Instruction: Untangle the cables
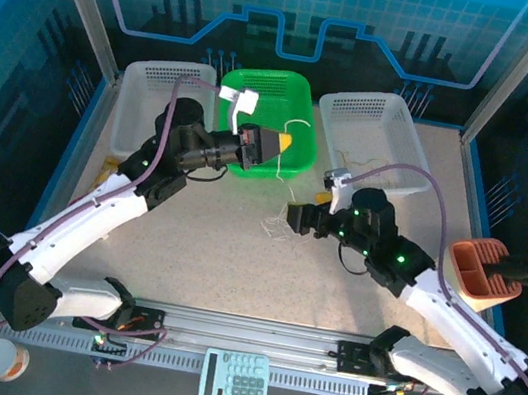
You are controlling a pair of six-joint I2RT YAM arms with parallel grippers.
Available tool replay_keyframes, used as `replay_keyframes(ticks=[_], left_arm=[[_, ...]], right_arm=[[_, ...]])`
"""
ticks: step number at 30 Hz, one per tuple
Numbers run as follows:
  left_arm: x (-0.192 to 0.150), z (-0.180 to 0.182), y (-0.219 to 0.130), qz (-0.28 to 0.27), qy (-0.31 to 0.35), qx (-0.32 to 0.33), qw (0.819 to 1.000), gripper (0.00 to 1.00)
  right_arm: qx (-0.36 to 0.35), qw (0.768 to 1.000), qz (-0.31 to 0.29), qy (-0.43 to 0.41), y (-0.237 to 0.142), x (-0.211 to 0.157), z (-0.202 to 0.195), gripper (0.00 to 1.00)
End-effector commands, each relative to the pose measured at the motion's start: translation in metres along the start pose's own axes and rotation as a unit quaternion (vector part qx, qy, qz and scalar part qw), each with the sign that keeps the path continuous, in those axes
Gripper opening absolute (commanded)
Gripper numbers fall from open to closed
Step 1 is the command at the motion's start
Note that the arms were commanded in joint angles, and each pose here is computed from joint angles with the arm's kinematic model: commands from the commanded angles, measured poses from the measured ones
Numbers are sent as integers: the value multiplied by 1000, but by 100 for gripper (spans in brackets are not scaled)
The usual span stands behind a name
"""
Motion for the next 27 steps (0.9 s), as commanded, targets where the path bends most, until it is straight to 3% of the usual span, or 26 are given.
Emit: replay_keyframes(ticks=[1,4,14,27], left_arm=[[21,-31,-5,-23,3,-46,999,0],[30,-41,-8,-36,3,-55,998,0],[63,-68,-23,-84,13,-68,994,0],[100,-95,-42,-128,64,-52,988,0]], right_arm=[[-11,999,-42,-8,17,17,3,83],[-34,999,-36,4,39,7,-9,81],[-53,997,33,49,79,-60,-39,46],[-70,993,65,73,75,-102,-51,48]])
Point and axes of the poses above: each hand's point on the last joint's axis, 136 mm out from that joint toward the fingers, its own y axis out along the fingers, its own z axis along the line the jaws close on, x = y × z, the point moved 5 cm from there along -y, back along the fingers, and after that the axes turned 9 degrees about y, right-handed, at the moved point
